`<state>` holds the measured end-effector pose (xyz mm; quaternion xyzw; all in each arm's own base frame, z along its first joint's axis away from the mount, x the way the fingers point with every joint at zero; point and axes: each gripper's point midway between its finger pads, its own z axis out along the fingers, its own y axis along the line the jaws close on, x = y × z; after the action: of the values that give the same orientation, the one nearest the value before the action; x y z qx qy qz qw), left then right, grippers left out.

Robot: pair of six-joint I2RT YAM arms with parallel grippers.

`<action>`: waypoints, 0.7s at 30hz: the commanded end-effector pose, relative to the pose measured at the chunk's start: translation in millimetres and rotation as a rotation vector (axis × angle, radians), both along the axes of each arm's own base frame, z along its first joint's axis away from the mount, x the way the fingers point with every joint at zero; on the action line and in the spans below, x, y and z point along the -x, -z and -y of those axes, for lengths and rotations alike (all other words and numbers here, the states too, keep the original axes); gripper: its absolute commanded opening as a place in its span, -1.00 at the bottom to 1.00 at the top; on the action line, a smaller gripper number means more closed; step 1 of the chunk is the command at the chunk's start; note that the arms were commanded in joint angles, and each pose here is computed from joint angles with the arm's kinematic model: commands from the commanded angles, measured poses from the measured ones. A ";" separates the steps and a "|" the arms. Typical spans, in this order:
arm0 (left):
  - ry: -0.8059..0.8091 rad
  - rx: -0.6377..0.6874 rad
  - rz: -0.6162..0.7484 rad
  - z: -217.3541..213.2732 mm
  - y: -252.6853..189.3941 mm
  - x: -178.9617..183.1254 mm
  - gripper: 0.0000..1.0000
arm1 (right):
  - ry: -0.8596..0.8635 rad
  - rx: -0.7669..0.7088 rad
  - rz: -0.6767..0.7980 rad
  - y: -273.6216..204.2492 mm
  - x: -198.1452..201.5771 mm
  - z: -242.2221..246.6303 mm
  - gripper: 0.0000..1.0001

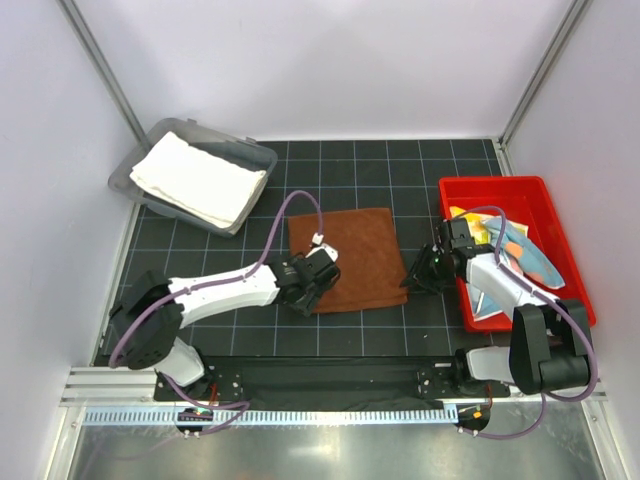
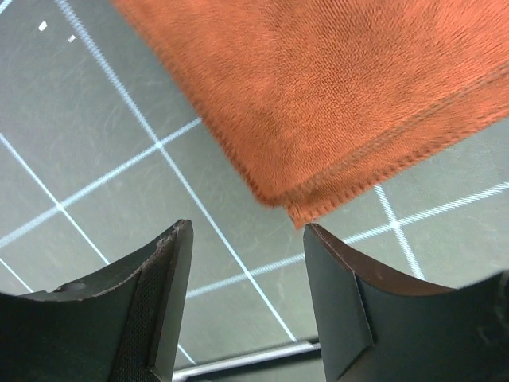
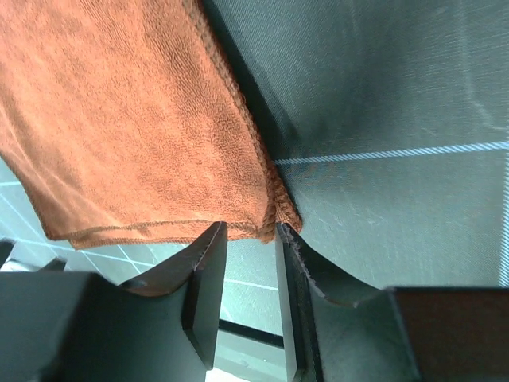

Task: Fold and stack the towels
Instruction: Fold the towel

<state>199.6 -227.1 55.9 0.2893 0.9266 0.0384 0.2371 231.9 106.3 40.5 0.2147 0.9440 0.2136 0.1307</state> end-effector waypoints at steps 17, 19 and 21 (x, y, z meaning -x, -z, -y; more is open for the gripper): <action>-0.534 0.437 -0.140 16.9 15.1 -9.4 0.13 | 0.067 0.037 0.023 15.2 -3.7 7.9 -0.21; -0.549 0.415 -0.135 12.8 23.2 -10.6 0.04 | 0.079 0.041 0.034 16.2 -4.1 9.5 -0.22; -0.561 0.396 -0.125 7.4 26.7 -12.9 -0.26 | 0.091 0.028 0.041 16.8 -2.7 8.0 -0.34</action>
<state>200.3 -233.6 29.4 -0.0005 0.9770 -0.0938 0.1914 223.9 98.9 18.4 0.2347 0.9441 0.1909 0.1310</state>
